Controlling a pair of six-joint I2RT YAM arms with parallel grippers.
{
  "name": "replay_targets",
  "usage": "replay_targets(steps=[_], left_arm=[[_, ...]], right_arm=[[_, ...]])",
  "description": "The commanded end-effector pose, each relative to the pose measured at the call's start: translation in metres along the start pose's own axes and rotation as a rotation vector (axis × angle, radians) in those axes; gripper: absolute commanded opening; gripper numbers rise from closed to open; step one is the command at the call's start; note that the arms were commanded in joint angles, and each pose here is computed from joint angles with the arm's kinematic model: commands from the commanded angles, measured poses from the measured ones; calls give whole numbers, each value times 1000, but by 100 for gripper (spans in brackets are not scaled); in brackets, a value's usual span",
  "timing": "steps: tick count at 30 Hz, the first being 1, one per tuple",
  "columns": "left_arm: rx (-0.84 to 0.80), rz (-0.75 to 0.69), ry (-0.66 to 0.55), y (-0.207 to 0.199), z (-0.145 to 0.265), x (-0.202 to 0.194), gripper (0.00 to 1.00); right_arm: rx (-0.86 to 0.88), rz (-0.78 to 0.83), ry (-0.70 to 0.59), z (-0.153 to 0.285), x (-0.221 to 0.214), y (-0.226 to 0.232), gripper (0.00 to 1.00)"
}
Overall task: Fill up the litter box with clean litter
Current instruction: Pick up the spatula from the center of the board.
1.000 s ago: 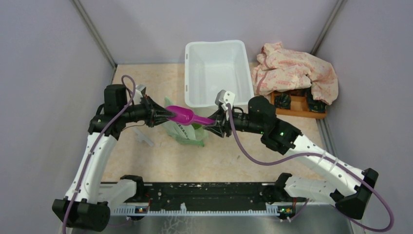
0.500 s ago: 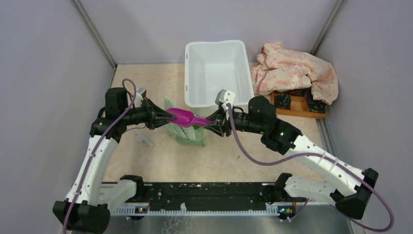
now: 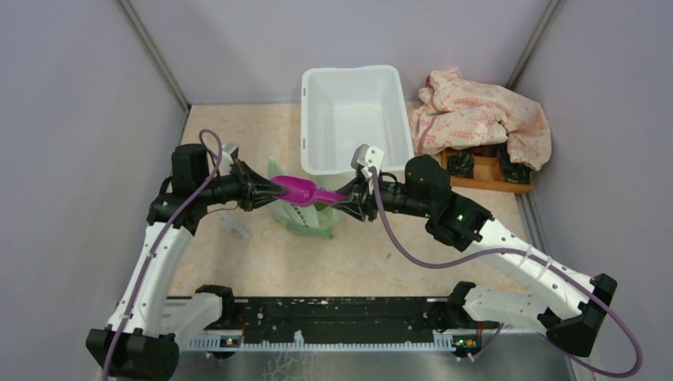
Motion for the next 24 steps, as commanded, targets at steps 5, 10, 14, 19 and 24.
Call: replay_targets(steps=[5, 10, 14, 19, 24], left_arm=[[-27, -122, -46, -15, 2, 6, 24], [-26, -154, -58, -16, 0, 11, 31], [-20, -182, -72, -21, 0, 15, 33], [-18, -230, -107, -31, 3, 21, 34], [-30, -262, -109, -39, 4, 21, 35]], right_arm=[[11, 10, -136, 18, 61, 4, 0], [12, -11, -142, 24, 72, 4, 0], [2, -16, -131, 28, 76, 3, 0], [-1, -49, -111, 30, 72, 4, 0], [-4, -58, -98, 28, 67, 3, 0]])
Point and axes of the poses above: each gripper's point midway between its finger pads, its own z axis back along the fingers, its own y axis along the line the jaws close on, x = y × z, the point moved 1 cm from there along z, back along the fingers, and after that the axes turned 12 degrees about z, right-handed, at the moved point
